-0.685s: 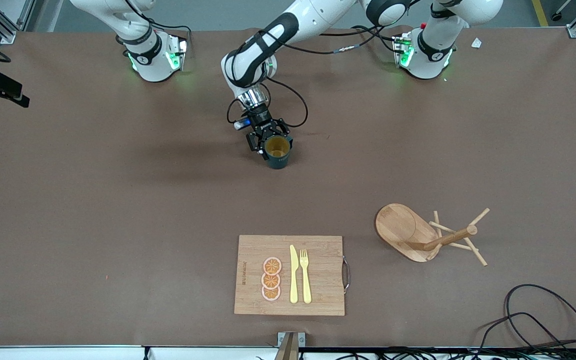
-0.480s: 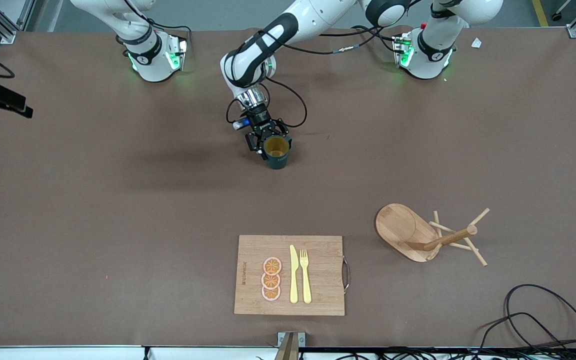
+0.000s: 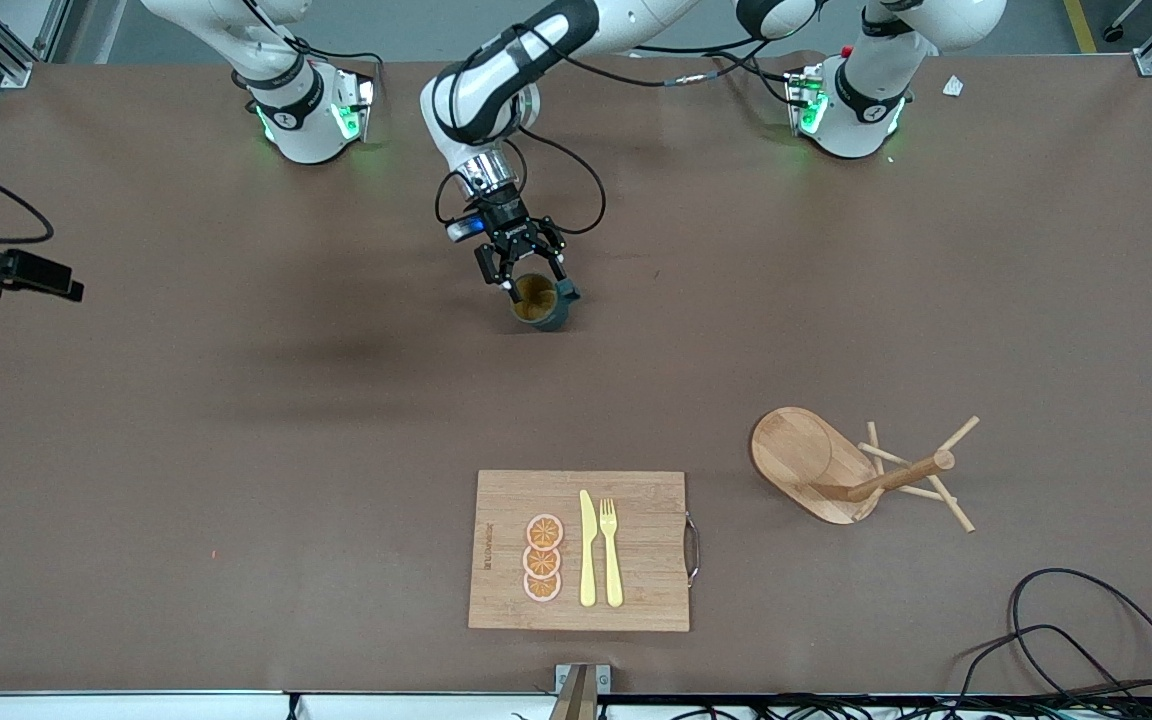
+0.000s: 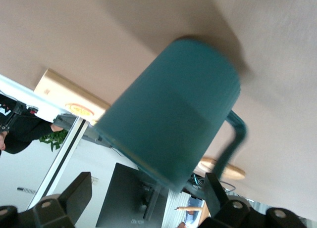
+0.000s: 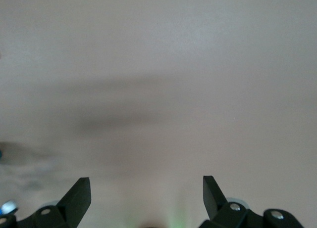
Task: Transfer cup from left to right arm and place
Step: 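Reach the right gripper to the mug while the left gripper holds it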
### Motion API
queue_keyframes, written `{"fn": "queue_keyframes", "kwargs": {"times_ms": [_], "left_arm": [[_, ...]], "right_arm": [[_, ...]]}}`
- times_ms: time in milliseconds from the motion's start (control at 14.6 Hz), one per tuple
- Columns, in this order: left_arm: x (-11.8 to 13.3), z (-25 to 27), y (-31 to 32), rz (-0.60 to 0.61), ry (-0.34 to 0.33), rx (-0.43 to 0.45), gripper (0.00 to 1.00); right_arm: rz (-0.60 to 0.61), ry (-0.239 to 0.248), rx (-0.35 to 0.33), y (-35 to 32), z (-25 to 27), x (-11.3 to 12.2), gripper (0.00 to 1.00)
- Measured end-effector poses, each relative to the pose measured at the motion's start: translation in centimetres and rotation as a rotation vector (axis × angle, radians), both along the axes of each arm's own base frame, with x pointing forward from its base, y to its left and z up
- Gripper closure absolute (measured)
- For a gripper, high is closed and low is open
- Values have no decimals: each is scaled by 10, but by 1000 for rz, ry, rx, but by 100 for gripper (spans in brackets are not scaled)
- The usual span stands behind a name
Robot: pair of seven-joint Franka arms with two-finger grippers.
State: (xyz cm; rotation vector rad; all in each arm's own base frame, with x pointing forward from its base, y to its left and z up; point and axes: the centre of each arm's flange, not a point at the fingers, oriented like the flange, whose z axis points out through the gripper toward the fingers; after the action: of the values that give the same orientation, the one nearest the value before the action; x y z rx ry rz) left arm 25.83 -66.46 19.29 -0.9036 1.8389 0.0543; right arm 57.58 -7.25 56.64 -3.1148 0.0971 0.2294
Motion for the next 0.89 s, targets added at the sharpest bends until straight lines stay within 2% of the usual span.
{"fn": "queue_keyframes", "kwargs": {"times_ms": [343,548,685,891], "left_arm": [[11,72,-1,27,25,-14,0],[30,123,7,68,47,-61,0],[56,159,22,126,65,-112,0],[120,221,63,211,134,-194,0]], "right_arm": [[23,-2,2,20,-10,7,0],[-27,4,-10,58,-26,11,0],[-63,10,-10,101,-41,11,0],[-123,14,48,163,-77,7,0]]}}
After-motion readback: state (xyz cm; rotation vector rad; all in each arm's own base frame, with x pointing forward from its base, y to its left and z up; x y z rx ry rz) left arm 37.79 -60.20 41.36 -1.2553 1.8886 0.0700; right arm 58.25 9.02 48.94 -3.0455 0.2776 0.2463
